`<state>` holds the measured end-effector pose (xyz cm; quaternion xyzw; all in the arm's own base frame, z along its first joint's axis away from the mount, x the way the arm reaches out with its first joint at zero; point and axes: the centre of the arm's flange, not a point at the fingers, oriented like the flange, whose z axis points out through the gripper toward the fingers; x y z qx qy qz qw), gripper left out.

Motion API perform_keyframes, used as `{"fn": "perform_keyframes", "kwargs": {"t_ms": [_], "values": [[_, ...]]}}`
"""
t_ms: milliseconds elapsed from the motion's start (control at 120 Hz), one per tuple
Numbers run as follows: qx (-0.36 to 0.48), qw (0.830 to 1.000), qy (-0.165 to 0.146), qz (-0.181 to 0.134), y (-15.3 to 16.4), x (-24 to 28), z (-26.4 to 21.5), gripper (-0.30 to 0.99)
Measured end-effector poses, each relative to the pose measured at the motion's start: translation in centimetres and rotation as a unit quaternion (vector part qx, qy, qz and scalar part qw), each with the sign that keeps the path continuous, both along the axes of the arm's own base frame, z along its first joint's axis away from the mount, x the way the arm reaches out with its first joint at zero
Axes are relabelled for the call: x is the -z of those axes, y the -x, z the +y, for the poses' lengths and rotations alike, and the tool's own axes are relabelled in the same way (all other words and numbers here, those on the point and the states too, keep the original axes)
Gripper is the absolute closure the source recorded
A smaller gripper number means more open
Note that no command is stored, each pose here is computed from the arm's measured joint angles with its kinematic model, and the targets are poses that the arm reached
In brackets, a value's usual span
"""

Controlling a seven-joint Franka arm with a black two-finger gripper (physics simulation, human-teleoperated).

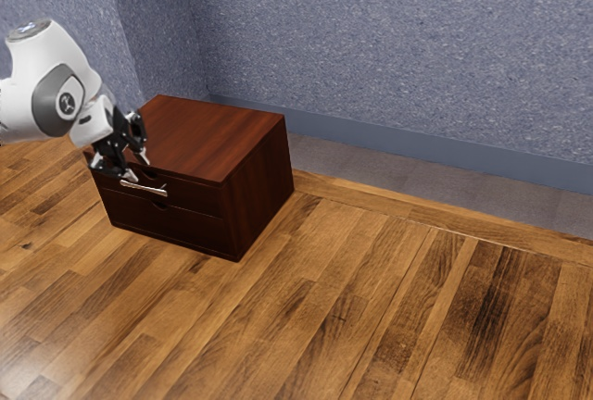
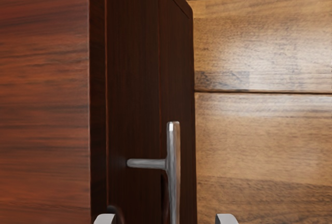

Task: Pull the drawer handle with one arm to open the drawer

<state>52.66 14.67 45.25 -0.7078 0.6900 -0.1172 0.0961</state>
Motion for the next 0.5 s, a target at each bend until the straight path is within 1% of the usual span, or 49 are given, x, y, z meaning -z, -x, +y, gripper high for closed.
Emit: {"fn": "perform_keyframes", "kwargs": {"t_ms": [192, 342, 500], "values": [[-0.003, 1.000, -0.001, 0.009, 0.0, 1.4, 1.5, 0.51], [-0.005, 1.000, 0.000, 0.021, -0.2, 3.1, 2.4, 0.51], [-0.007, 1.000, 0.001, 0.024, -0.2, 3.9, 3.0, 0.51]]}}
